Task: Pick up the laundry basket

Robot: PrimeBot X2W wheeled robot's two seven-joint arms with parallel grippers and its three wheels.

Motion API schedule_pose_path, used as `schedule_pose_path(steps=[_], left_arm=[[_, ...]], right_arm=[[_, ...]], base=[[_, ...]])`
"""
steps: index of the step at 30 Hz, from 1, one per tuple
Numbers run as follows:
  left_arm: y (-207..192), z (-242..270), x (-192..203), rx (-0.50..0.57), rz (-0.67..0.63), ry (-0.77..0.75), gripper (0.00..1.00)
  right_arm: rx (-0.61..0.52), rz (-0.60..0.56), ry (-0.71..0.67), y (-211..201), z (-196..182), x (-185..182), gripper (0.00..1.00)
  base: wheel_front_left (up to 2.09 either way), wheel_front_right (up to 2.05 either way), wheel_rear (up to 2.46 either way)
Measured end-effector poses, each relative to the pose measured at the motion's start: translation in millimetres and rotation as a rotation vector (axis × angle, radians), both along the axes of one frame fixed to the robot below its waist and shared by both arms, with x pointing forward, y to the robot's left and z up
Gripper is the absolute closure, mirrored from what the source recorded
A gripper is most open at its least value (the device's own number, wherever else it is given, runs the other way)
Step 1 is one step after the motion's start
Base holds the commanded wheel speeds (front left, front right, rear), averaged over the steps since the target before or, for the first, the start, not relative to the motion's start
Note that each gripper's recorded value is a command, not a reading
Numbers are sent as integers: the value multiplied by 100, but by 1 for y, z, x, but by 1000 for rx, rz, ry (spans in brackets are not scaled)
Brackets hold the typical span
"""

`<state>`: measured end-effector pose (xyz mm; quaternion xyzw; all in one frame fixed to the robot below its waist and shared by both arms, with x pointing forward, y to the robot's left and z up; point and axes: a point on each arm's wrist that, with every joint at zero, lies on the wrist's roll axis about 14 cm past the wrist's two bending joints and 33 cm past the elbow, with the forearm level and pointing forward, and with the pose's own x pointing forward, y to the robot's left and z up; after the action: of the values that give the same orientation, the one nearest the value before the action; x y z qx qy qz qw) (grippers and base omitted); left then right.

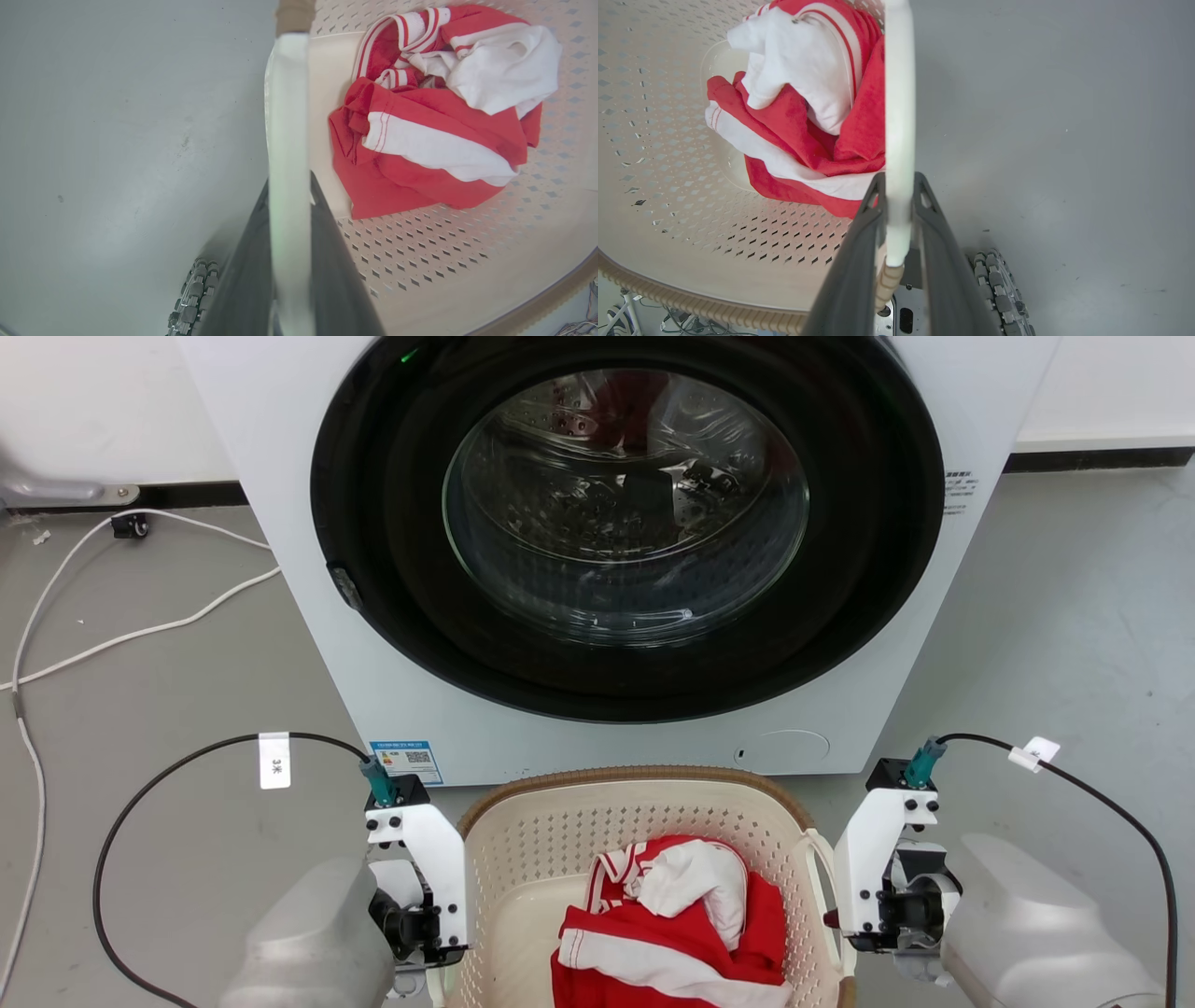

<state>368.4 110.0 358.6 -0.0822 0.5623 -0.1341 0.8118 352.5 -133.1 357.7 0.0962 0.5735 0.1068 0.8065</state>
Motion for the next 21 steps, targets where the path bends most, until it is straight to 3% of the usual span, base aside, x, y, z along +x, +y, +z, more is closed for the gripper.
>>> schedule_pose_path(steps=[21], left_arm=[[-2, 0, -2, -7, 3, -4, 100]], right_arm=[[-7, 1, -8, -2, 1, -1, 100]], base=[[0, 0, 0]])
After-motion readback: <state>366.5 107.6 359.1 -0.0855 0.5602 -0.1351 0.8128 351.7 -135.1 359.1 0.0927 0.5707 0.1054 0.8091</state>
